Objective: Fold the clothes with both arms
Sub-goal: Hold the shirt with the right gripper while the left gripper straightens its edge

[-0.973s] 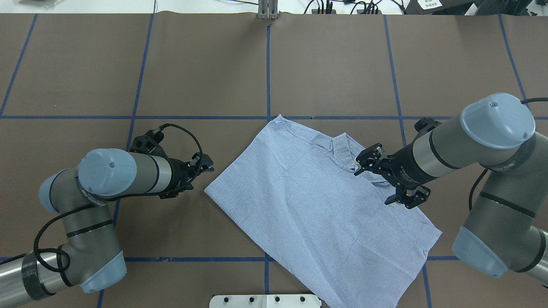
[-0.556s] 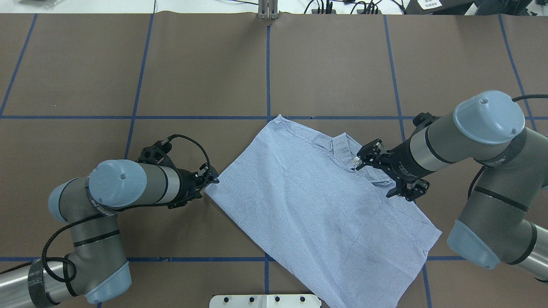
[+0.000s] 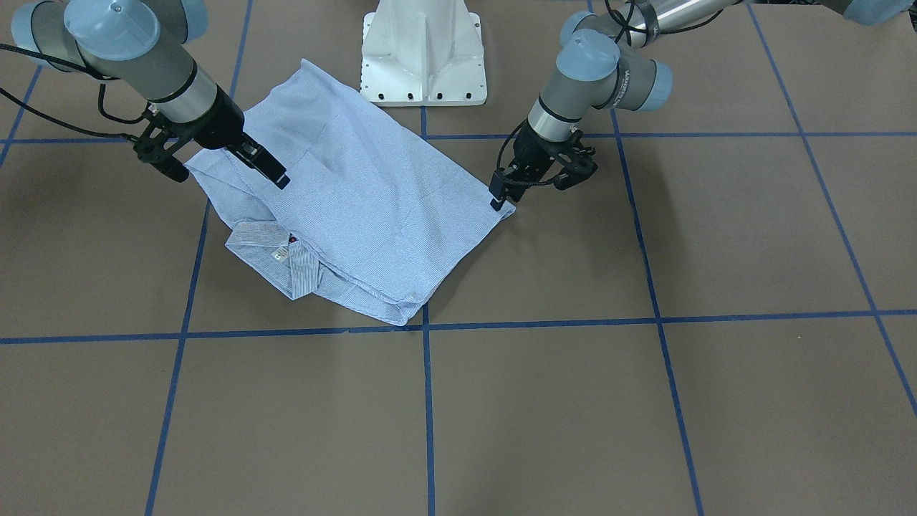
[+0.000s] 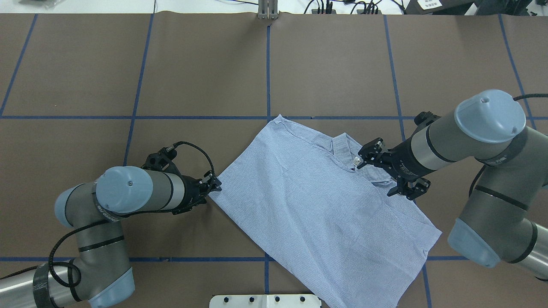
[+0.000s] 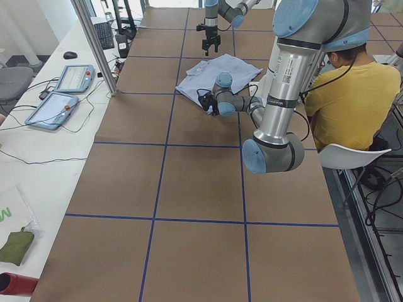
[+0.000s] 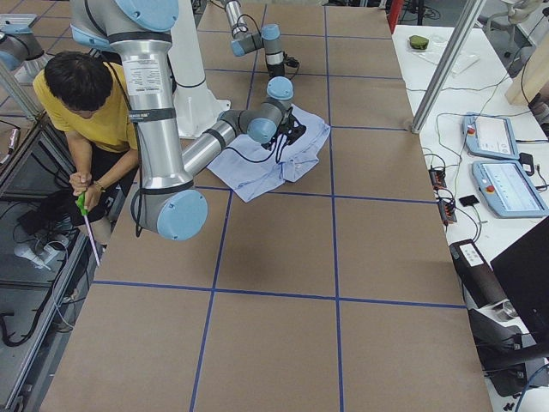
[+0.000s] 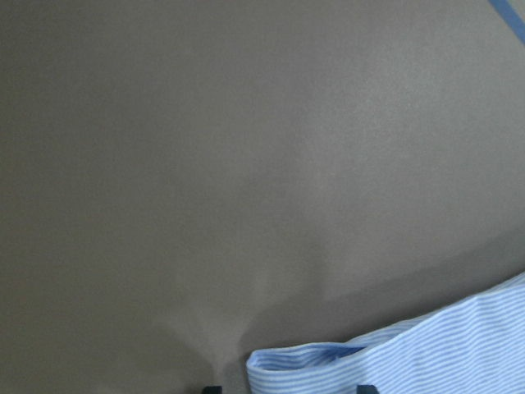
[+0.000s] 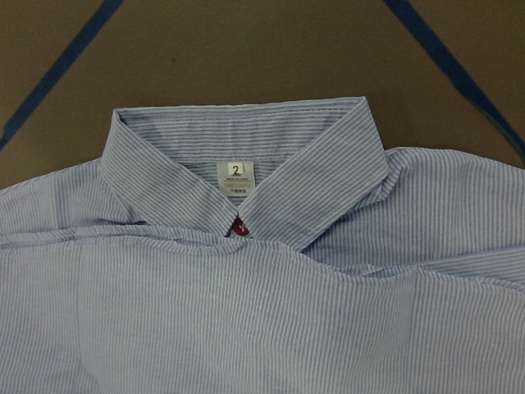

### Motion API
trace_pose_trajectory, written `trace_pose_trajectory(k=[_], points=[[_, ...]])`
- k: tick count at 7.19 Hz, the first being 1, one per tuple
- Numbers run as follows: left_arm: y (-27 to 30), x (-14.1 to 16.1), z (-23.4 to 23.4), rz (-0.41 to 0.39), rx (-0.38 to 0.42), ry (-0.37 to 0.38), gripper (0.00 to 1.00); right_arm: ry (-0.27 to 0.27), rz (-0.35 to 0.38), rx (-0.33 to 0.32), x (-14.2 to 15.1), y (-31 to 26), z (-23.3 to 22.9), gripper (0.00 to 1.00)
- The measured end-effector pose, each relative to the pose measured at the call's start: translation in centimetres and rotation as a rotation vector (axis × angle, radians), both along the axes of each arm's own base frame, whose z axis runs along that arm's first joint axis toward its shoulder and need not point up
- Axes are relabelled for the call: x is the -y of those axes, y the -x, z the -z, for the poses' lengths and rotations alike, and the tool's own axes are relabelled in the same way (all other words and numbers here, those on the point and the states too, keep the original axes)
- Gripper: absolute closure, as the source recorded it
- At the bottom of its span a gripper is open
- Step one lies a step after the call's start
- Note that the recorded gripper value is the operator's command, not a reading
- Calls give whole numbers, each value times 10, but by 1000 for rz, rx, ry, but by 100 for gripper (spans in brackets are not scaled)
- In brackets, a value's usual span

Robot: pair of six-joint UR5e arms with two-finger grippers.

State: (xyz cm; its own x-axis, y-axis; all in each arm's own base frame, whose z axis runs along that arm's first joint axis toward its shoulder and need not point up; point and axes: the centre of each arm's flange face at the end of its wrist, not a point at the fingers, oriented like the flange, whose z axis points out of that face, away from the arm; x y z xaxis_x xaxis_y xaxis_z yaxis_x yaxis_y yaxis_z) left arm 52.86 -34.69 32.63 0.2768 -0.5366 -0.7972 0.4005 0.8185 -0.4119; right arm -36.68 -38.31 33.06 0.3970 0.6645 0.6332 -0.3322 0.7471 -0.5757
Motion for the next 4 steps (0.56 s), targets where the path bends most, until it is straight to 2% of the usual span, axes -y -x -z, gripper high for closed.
trace_pose_trajectory(k=[4], points=[[3,7,3,9,0,-10,100,-2,-2,5,1,-1,2,0]])
